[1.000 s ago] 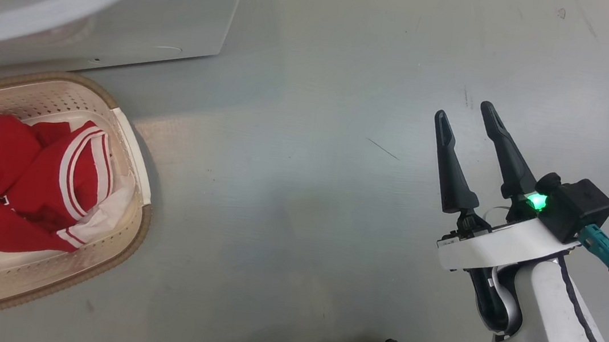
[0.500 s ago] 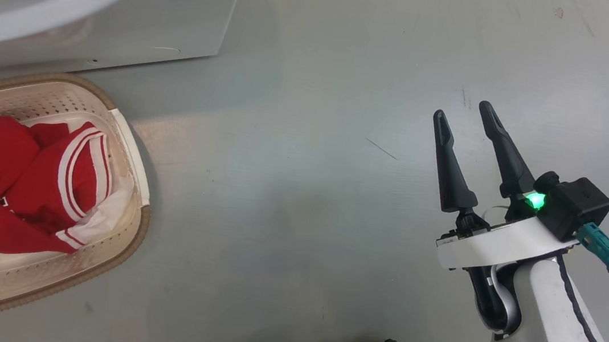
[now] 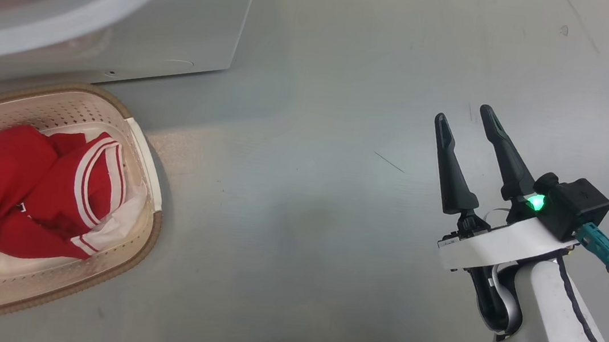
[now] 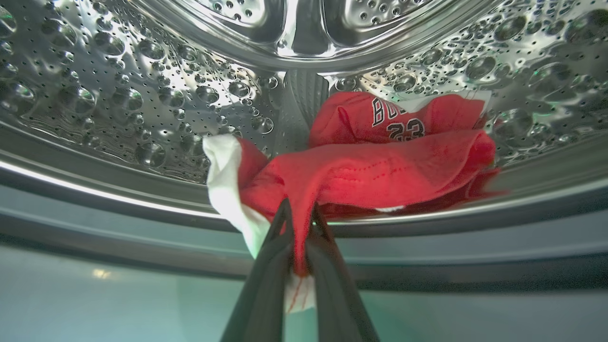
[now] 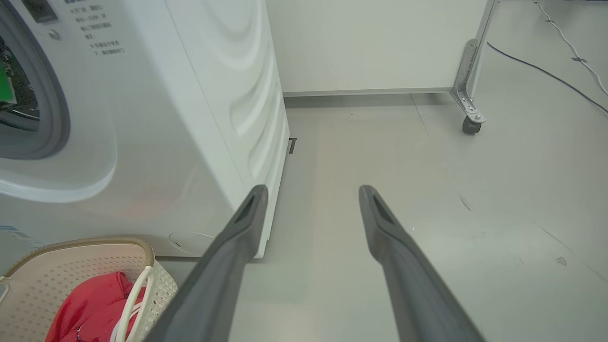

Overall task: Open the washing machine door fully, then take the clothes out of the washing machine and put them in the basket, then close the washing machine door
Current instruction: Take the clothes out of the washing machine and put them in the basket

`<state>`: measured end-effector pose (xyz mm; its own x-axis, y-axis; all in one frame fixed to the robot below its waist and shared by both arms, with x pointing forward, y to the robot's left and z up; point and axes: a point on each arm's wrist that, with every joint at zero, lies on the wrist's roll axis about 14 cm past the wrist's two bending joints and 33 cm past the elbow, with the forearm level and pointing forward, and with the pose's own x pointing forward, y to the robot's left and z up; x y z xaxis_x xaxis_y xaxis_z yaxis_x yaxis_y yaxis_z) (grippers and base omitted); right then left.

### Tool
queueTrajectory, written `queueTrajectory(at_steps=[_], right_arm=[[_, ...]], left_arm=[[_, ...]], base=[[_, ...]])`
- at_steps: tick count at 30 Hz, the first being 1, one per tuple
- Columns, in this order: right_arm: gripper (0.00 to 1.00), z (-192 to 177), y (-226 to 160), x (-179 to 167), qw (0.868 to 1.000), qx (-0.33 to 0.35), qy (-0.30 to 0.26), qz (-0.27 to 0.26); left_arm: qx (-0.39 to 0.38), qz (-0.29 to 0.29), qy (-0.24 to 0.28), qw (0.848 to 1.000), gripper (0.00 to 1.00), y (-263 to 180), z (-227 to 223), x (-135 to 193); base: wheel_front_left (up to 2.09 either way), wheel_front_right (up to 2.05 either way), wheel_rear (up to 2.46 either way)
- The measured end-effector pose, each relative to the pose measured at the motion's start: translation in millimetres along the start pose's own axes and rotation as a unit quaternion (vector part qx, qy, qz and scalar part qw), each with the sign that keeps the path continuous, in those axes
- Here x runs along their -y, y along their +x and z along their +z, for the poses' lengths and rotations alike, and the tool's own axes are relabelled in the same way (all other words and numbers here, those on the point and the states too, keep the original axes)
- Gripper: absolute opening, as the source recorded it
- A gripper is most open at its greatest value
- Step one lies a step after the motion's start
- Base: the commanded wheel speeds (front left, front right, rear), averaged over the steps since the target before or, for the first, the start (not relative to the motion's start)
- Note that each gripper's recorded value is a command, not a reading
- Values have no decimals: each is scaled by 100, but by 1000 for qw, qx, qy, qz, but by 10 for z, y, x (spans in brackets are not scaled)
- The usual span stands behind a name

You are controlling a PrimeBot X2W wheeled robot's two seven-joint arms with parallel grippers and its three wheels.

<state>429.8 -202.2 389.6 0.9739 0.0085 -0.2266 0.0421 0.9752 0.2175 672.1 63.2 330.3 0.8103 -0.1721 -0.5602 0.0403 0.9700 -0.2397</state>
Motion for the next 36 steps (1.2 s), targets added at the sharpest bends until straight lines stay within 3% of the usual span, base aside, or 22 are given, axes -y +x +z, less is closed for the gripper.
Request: queueTrajectory(at_steps=[13,21,36], right_arm=[[100,220,20,-77,999,31,-3,16],[100,345,-10,-164,998,48,-2,29],[100,523,-196,-317,996,72,4,46]], left_arm=[[43,-8,-5,999,0,-294,190,-7],[46,-4,-4,999,0,-548,57,-150],[91,-39,9,995,0,-1114,-14,-76]], base=[[0,0,0],[0,0,0],[0,0,0]])
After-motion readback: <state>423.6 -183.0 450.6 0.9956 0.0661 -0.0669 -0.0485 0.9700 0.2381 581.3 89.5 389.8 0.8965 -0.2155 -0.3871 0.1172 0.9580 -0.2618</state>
